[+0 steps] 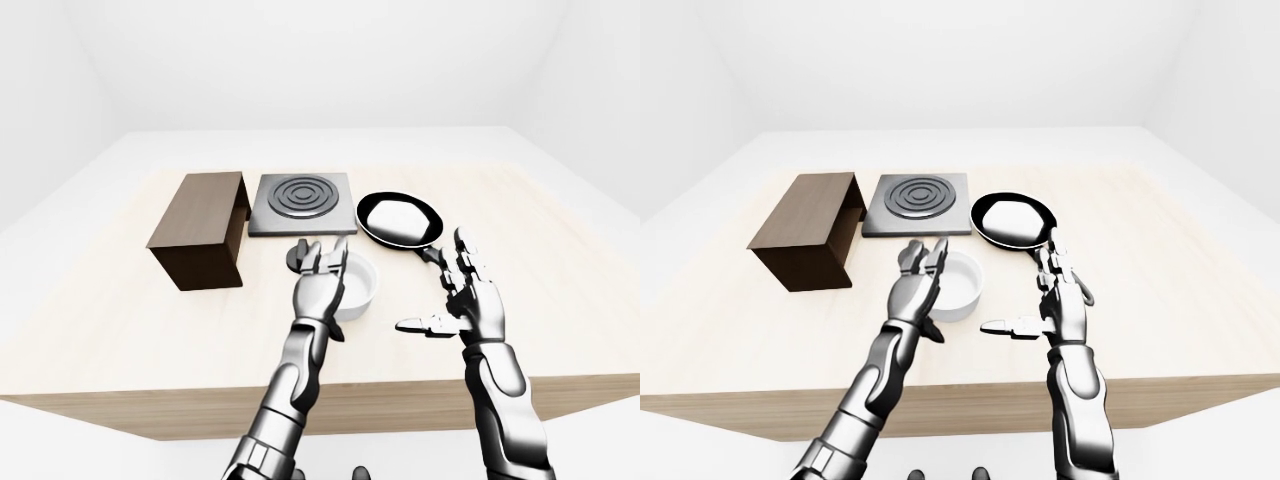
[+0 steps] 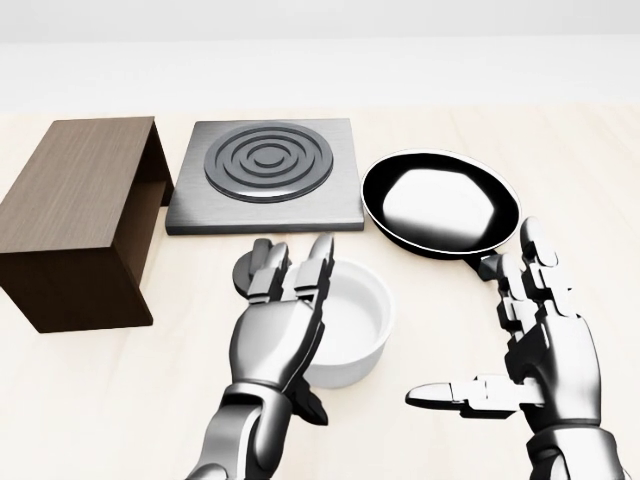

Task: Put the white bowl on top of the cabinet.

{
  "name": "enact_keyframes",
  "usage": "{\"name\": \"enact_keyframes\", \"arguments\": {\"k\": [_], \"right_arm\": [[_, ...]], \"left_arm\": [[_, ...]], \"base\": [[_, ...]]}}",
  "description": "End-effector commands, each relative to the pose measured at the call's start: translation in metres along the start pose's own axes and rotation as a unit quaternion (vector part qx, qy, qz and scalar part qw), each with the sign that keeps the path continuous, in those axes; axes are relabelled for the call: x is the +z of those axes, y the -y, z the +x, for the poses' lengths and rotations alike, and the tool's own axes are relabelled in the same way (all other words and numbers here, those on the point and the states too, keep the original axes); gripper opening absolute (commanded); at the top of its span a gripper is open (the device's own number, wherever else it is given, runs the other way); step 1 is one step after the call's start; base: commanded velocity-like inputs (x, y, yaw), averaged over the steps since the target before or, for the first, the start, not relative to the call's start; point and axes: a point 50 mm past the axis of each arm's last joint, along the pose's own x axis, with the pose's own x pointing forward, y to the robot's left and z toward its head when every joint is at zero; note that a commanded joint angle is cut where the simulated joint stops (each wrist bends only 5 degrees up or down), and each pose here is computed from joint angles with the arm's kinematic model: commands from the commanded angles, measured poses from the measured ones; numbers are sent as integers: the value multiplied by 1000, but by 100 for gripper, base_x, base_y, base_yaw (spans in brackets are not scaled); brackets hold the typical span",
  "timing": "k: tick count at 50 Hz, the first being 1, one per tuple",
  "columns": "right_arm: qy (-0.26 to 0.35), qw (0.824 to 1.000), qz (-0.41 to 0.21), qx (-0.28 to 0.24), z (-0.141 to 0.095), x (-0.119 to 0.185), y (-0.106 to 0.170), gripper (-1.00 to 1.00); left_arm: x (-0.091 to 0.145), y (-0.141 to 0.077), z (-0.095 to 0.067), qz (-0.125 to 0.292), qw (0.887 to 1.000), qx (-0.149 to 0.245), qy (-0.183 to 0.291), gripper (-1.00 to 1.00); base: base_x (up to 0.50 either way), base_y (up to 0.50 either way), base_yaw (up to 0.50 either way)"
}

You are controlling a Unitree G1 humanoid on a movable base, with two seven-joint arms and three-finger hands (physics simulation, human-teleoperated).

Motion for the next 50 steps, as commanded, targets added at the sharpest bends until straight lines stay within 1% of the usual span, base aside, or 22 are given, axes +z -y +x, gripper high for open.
{"name": "enact_keyframes", "arguments": {"k": [1,6,24,25,26,27,36,44,47,50], "right_arm": [[1,1000,1,0,0,1,0,100],[5,1000,1,1,-1,2,0,100],[4,1000,1,3,-1,2,-1,100],[4,1000,0,3,-1,2,-1,100],[5,1000,1,3,-1,2,-1,100],[5,1000,1,3,-1,2,-1,100],[11,1000,4,2,-2,5,1,100],[27,1000,10,-2,-5,13,5,100],[33,999,13,-2,-6,15,6,100],[32,999,15,-2,-5,15,6,100]], "left_arm": [[0,15,-1,11,1000,-18,-2,100],[2,18,0,18,1000,-20,0,100],[-3,28,2,28,999,-27,-9,100],[-4,29,3,29,999,-26,-11,-30],[-4,30,3,30,999,-27,-12,-73],[-5,31,2,31,999,-28,-12,-100],[-6,33,2,34,999,-30,-13,-100],[-4,29,4,45,998,-32,-7,-100],[-8,35,4,54,997,-45,-12,-100],[-7,36,4,52,998,-44,-12,-100]], "base": [[0,0,0],[0,0,0],[0,0,0],[0,0,0],[0,0,0],[0,0,0],[0,0,0],[0,0,0],[0,0,0],[0,0,0]]}}
